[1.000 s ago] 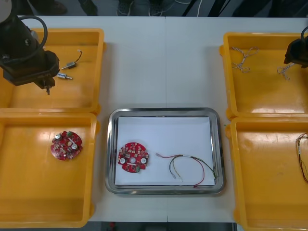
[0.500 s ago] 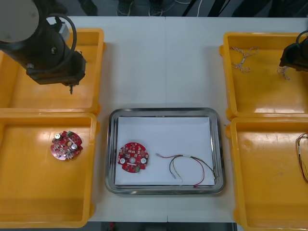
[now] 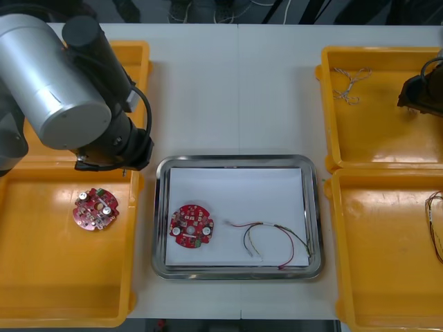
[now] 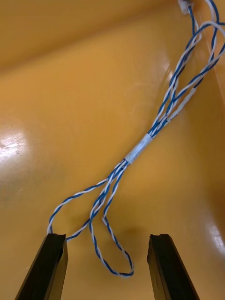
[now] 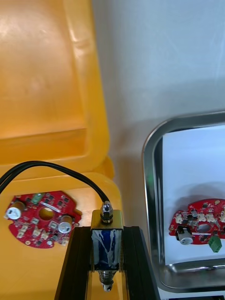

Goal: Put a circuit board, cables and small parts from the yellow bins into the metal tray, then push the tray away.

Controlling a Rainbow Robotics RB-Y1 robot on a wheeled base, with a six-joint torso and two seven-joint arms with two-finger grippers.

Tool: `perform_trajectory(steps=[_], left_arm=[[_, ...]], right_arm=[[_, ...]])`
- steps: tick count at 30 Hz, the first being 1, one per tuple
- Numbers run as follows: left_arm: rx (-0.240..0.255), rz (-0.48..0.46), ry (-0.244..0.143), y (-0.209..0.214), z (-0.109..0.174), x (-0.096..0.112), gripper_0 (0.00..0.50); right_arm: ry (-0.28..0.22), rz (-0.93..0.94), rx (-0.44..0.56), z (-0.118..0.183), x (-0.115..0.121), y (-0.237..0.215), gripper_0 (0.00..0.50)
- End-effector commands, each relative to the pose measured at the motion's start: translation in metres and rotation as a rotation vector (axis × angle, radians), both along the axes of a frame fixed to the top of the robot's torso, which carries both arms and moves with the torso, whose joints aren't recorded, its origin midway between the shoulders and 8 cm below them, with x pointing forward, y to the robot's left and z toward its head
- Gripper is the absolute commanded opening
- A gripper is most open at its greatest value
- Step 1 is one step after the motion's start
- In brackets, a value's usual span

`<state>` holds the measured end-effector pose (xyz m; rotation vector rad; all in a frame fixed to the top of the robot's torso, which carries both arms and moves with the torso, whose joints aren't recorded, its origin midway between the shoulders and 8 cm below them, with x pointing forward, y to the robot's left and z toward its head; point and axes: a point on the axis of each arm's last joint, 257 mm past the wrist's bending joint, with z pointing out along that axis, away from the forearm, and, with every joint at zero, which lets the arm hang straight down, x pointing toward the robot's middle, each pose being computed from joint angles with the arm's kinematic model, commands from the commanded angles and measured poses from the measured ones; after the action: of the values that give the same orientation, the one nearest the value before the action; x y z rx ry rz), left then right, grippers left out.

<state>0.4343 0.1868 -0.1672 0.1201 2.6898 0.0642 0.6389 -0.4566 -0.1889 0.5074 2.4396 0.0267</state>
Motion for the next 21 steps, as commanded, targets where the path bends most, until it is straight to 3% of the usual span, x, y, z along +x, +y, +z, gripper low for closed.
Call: perform_trajectory(steps=[1,5,6,8,10,11,12,21], left_arm=[[-0.121,0.092,-0.036,-0.038,-0.014,-0.004,0.000],[-0.136,0.064,-0.046,-0.053,-0.022,-0.005,0.000],[-0.144,0.064,-0.048,-0.056,-0.026,-0.005,0.000],[-0.161,0.071,-0.056,-0.064,-0.028,-0.005,0.000],[-0.166,0.070,-0.058,-0.072,-0.033,-0.007,0.000],[-0.166,0.070,-0.058,-0.074,-0.034,-0.008,0.000],[-0.166,0.068,-0.055,-0.077,-0.036,-0.010,0.000],[-0.178,0.029,-0.061,-0.106,-0.048,-0.011,0.000]], right_arm=[[-0.026,-0.001,0.001,-0.003,0.005,0.002,0.500],[-0.028,0.002,0.002,-0.003,0.005,0.002,0.500],[-0.027,0.003,0.001,-0.003,0.005,0.002,0.467],[-0.028,0.005,0.001,-0.002,0.005,0.003,0.355],[-0.027,0.004,0.005,-0.004,0.005,0.003,0.150],[-0.028,0.005,0.007,-0.004,0.005,0.004,0.093],[-0.027,0.006,0.007,-0.005,0.004,0.004,0.000],[-0.020,0.018,-0.005,0.005,0.004,0.004,0.000]])
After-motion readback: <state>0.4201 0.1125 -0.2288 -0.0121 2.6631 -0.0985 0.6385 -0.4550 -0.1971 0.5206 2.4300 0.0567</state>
